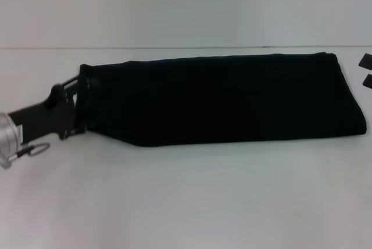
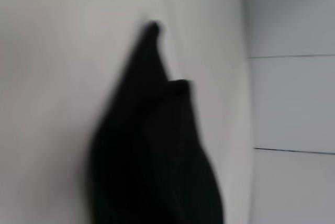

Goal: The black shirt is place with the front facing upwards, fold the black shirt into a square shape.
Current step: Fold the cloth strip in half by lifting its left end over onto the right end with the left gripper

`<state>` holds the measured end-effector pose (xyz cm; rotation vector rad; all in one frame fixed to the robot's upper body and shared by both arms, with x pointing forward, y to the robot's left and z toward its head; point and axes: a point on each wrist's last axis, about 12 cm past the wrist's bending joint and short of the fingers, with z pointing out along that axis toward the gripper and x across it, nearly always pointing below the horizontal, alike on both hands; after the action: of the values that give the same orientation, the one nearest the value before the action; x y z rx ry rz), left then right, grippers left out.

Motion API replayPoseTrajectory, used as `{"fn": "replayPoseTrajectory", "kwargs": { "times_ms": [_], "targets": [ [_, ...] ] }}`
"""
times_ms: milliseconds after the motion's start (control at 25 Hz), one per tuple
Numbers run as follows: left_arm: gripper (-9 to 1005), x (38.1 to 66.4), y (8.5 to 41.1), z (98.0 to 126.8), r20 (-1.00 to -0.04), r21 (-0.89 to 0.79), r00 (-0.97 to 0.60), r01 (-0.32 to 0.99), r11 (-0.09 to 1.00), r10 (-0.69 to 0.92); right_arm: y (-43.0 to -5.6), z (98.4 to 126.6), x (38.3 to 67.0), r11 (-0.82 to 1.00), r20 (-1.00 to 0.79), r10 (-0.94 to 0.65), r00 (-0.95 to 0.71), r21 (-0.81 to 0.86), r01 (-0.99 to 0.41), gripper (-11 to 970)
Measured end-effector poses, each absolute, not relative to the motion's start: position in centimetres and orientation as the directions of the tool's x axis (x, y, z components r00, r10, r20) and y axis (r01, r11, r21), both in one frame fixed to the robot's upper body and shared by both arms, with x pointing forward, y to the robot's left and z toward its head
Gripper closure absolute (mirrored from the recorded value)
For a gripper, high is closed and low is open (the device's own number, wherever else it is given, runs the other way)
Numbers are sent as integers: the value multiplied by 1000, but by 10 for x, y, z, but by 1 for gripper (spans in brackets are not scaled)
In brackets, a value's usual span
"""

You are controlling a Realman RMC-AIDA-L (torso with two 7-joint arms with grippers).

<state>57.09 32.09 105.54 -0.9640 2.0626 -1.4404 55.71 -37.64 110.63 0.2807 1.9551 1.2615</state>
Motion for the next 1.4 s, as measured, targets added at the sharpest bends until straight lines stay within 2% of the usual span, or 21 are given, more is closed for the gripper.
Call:
{"fn": "replayPoseTrajectory", "kwargs": {
  "times_ms": [280, 920, 1040, 1320, 1400],
  "targets": [
    [64, 561, 325, 1045, 75, -894, -664, -375, 245, -744, -377, 1106, 557, 487, -489, 557, -671, 847, -213, 137],
    [63, 584, 312, 1045, 52, -849, -653, -427, 311, -755, -379, 1105, 556, 488, -487, 560, -670, 848, -209, 135],
    [63, 585, 309, 1046, 50, -851, -667, -418, 318, -743, -379, 1105, 556, 487, -487, 559, -671, 848, -210, 135],
    [64, 584, 312, 1067, -32, -957, -660, -197, 215, -750, -378, 1105, 555, 485, -485, 561, -671, 849, -209, 136],
    [64, 580, 315, 1065, -24, -950, -669, -216, 225, -743, -378, 1104, 555, 484, -484, 563, -671, 850, -207, 136]
  ]
}}
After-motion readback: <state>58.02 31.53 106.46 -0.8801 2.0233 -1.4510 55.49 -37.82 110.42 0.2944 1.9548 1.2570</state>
